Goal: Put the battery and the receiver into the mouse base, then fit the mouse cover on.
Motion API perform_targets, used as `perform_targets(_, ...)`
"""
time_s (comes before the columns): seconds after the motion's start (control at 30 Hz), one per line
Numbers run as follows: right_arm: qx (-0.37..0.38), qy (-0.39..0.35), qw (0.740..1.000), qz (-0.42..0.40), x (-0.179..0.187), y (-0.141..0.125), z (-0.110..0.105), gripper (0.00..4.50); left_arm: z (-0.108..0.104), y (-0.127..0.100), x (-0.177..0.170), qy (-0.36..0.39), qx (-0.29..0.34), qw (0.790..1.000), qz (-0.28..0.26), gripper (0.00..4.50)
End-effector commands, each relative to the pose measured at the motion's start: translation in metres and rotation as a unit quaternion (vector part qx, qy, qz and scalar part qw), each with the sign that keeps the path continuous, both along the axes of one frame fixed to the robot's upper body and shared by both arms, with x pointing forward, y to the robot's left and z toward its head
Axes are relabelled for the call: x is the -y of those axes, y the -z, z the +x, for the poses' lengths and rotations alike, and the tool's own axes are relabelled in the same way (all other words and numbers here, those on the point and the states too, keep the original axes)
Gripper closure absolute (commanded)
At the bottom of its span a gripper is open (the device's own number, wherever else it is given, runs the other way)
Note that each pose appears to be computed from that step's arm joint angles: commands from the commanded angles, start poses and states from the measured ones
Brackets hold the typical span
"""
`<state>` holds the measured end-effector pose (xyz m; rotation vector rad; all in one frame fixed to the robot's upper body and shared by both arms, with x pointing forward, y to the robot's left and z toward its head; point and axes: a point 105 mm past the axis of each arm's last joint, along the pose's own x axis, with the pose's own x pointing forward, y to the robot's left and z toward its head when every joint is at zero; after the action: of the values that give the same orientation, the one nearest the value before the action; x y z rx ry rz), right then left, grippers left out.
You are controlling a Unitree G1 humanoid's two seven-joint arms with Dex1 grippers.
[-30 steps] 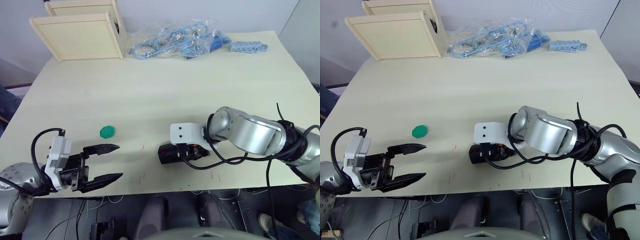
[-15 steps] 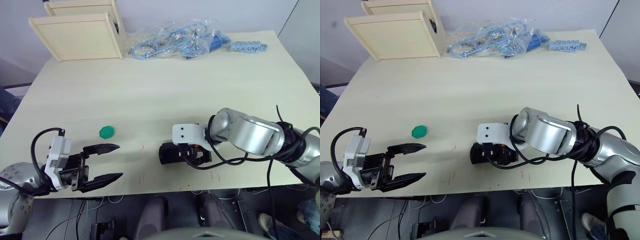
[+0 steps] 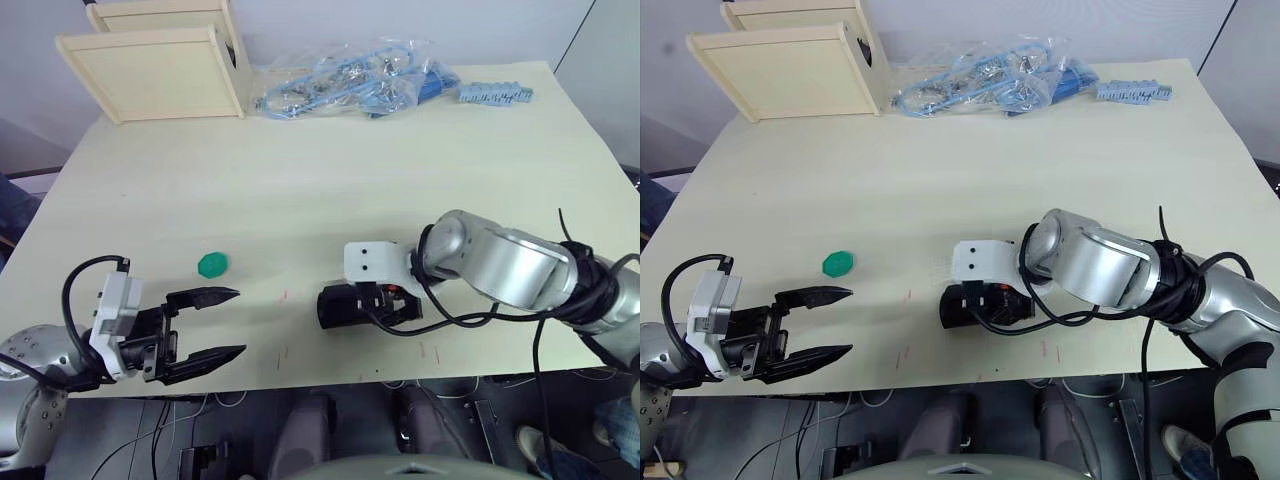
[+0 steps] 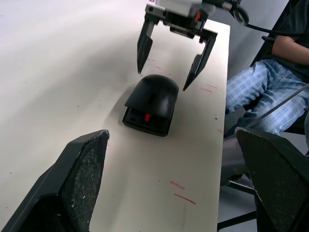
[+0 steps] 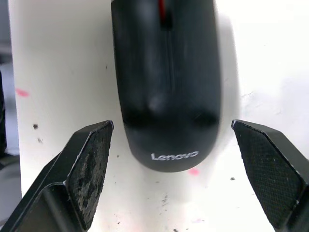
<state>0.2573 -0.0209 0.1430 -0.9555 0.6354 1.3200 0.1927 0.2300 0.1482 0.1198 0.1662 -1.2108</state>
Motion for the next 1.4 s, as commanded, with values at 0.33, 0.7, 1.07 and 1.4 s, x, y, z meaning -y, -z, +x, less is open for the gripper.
perform_targets(0.33,0.016,-0.062,0.970,0.235,0.005,-0.027,-0.021,0.39,0.002,-0.009,0.002,0.009,0.015,1.000,-0.001,0.00)
perform_targets(0.7,-0.013,-0.045,0.928,0.370,0.023,-0.010,-0.016,0.39,0.005,-0.012,0.001,0.011,0.017,1.000,0.000,0.00)
perform_targets(1.07,-0.023,-0.044,0.925,0.378,0.031,0.018,0.002,0.39,0.007,-0.013,0.002,0.015,0.019,1.000,0.001,0.00)
perform_targets(1.4,-0.029,-0.050,0.925,0.375,0.032,0.030,0.009,0.39,0.008,-0.014,0.002,0.014,0.022,1.000,0.002,0.00)
